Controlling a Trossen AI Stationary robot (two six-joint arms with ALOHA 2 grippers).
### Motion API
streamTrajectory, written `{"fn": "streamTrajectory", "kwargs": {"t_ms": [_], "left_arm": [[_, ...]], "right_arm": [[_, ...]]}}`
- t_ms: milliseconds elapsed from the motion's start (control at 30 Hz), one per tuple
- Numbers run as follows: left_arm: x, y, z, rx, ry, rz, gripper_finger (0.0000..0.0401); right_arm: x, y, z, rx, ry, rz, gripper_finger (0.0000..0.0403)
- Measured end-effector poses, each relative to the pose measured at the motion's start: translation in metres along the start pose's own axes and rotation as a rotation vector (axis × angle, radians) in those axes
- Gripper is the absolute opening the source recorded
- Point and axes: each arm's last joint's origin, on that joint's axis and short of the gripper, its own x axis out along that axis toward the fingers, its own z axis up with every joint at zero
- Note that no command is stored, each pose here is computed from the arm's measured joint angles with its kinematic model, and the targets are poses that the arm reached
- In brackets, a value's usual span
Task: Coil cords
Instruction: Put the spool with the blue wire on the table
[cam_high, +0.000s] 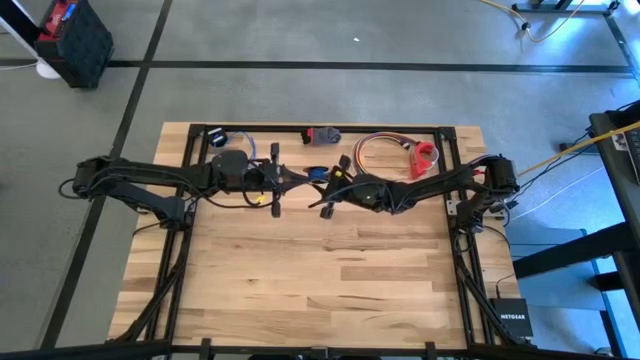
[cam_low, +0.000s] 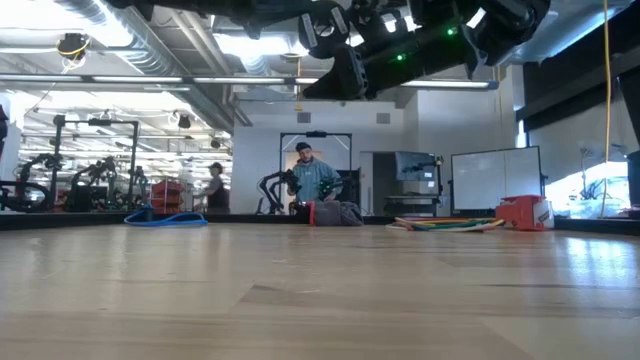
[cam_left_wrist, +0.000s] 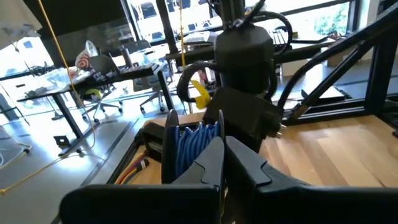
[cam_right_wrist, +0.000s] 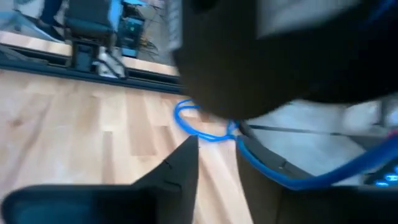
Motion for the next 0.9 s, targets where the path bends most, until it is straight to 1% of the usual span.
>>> {"fn": "streamTrajectory", "kwargs": {"t_ms": [100, 200, 367, 500, 567, 767, 833, 900], "left_arm": [[0.000, 0.000, -0.001, 0.007, 0.009, -0.002, 0.0001], [0.000, -0.001, -0.004, 0.012, 0.038, -0.009, 0.0001], [0.000, -0.002, -0.007, 0.030, 0.069, -0.017, 0.0001], [0.000, -0.002, -0.008, 0.067, 0.084, -0.021, 0.0001], [-0.001, -0.002, -0.010, 0.106, 0.106, -0.024, 0.0001], [0.004, -0.004, -0.021, 0.179, 0.188, -0.019, 0.0001], [0.009, -0.007, -0.029, 0.211, 0.232, -0.007, 0.0001], [0.016, -0.013, -0.040, 0.269, 0.300, 0.016, 0.0001]], "right_arm": [[-0.003, -0.004, 0.004, -0.046, 0.018, -0.053, 0.0130], [-0.009, -0.007, 0.003, -0.124, 0.107, -0.090, 0.0142], [-0.026, -0.017, 0.003, -0.211, 0.275, -0.126, 0.0145], [-0.044, -0.026, 0.003, -0.262, 0.406, -0.124, 0.0143], [-0.054, -0.030, 0.002, -0.261, 0.471, -0.123, 0.0143], [-0.072, -0.033, -0.008, -0.166, 0.622, -0.097, 0.0143], [-0.075, -0.031, -0.019, -0.154, 0.641, -0.088, 0.0143], [-0.078, -0.028, -0.035, -0.145, 0.654, -0.086, 0.0143]]}}
